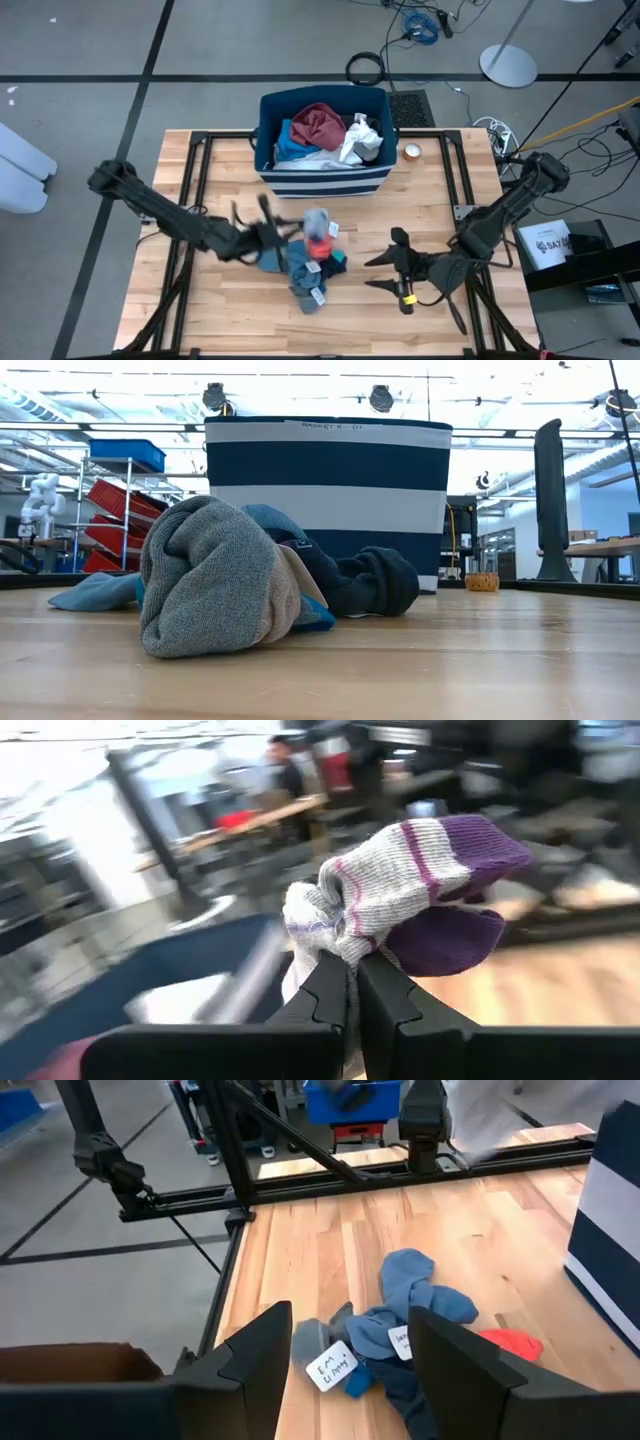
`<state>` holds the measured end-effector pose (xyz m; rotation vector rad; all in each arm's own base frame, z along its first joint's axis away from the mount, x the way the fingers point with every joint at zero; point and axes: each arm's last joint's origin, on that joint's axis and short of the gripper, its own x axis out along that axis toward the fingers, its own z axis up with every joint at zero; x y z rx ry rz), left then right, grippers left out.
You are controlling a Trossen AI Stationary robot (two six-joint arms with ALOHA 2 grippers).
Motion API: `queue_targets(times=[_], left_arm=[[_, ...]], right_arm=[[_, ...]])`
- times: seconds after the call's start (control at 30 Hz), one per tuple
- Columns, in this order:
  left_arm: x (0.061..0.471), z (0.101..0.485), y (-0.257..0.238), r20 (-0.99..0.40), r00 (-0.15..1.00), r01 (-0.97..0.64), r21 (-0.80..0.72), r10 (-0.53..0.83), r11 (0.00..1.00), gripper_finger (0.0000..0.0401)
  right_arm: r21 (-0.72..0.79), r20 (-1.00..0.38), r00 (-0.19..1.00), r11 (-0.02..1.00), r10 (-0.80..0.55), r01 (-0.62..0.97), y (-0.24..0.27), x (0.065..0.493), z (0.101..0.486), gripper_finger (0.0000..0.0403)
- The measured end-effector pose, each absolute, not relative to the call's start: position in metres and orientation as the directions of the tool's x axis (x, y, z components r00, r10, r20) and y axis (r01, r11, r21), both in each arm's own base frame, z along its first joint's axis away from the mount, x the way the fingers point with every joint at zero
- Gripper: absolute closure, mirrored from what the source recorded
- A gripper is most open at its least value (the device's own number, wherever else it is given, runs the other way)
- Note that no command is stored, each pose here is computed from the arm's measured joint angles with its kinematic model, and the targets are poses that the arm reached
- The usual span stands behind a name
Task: Sort clothes
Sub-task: Put the gray pair of socks into the blue laundry organizer
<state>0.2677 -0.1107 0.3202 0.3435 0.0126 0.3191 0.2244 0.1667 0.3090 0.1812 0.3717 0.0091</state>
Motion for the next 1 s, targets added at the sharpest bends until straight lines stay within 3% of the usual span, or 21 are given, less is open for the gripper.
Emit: queue_targets(times=[0.27, 0.5, 0.67, 0.83, 1.0], left_arm=[[0.240, 0.382, -0.033, 0.041, 0.839, -0.527, 0.312, 0.543, 0.791, 0.0393], [0.234, 0.421, 0.057, -0.151, 0.785, -0.568, 0.214, 0.601, 0.795, 0.0393], [0.239, 0.407, 0.124, -0.351, 0.716, -0.603, 0.122, 0.603, 0.788, 0.0393], [0.240, 0.367, 0.186, -0.561, 0.649, -0.660, -0.079, 0.514, 0.747, 0.0393], [0.241, 0.341, 0.219, -0.626, 0.658, -0.677, -0.247, 0.419, 0.694, 0.0371]], right_arm=[[0.158, -0.384, 0.923, 0.987, 0.028, 0.036, 0.169, 0.230, 0.301, 0.0215], [0.159, -0.385, 0.923, 0.986, 0.017, 0.048, 0.167, 0.233, 0.300, 0.0215], [0.177, -0.368, 0.929, 0.983, 0.024, 0.044, 0.168, 0.233, 0.302, 0.0215], [0.192, -0.355, 0.934, 0.981, 0.032, 0.039, 0.168, 0.234, 0.304, 0.0215], [0.192, -0.355, 0.934, 0.981, 0.041, 0.030, 0.170, 0.232, 0.304, 0.0215]])
